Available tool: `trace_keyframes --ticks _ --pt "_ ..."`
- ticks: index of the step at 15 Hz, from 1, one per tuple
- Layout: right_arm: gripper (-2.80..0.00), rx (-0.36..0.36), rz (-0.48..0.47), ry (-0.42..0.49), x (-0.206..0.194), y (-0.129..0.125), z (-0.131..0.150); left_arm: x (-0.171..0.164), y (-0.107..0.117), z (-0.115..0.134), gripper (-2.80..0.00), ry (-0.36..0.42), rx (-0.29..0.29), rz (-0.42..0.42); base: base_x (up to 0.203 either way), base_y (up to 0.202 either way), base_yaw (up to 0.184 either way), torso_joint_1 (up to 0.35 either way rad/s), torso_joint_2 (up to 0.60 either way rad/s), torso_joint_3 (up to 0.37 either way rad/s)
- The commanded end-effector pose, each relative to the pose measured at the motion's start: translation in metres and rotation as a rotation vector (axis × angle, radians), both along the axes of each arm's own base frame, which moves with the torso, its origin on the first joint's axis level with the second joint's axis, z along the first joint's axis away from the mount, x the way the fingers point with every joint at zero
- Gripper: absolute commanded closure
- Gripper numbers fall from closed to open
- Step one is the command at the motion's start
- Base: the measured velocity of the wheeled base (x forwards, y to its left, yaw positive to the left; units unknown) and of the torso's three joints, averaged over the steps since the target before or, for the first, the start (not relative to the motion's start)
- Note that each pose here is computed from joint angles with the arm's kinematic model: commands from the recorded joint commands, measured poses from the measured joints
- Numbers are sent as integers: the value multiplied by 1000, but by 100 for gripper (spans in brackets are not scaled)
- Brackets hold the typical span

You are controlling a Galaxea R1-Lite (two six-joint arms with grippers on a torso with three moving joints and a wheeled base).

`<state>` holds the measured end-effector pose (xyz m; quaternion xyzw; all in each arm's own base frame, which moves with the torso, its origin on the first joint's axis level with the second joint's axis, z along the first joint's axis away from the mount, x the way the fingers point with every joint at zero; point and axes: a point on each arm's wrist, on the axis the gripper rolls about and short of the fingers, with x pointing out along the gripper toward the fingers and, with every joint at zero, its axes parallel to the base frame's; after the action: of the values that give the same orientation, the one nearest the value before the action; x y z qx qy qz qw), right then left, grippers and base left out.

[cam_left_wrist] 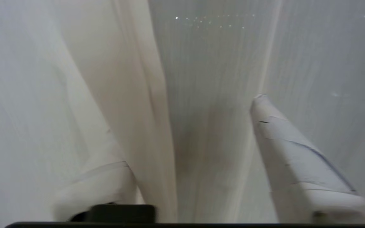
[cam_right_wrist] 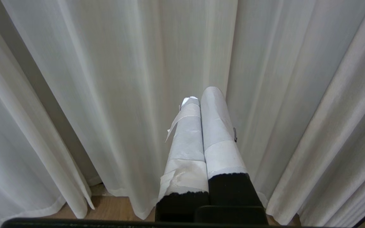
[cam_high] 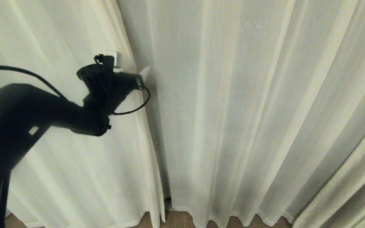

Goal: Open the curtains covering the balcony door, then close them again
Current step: Close the inner curtains on both sides

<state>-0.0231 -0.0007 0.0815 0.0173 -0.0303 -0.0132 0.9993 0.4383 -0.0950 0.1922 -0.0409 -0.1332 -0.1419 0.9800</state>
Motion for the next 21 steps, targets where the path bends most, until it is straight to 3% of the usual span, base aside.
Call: trace_keyframes --ticks 1,5,9,14,21 --pt "0 0 0 0 0 0 0 -21 4 15 -280 -26 -7 0 0 0 0 0 0 0" --pt "0 0 0 2 0 0 0 -76 17 25 -280 5 0 9 0 0 0 0 0 0" --pt "0 0 0 0 0 0 0 -152 33 29 -280 53 9 23 0 0 0 0 0 0" --pt "0 0 0 0 0 0 0 -236 55 17 -280 90 10 56 0 0 0 0 0 0" --pt "0 0 0 0 0 0 0 -284 66 1 -280 104 8 84 0 0 0 0 0 0"
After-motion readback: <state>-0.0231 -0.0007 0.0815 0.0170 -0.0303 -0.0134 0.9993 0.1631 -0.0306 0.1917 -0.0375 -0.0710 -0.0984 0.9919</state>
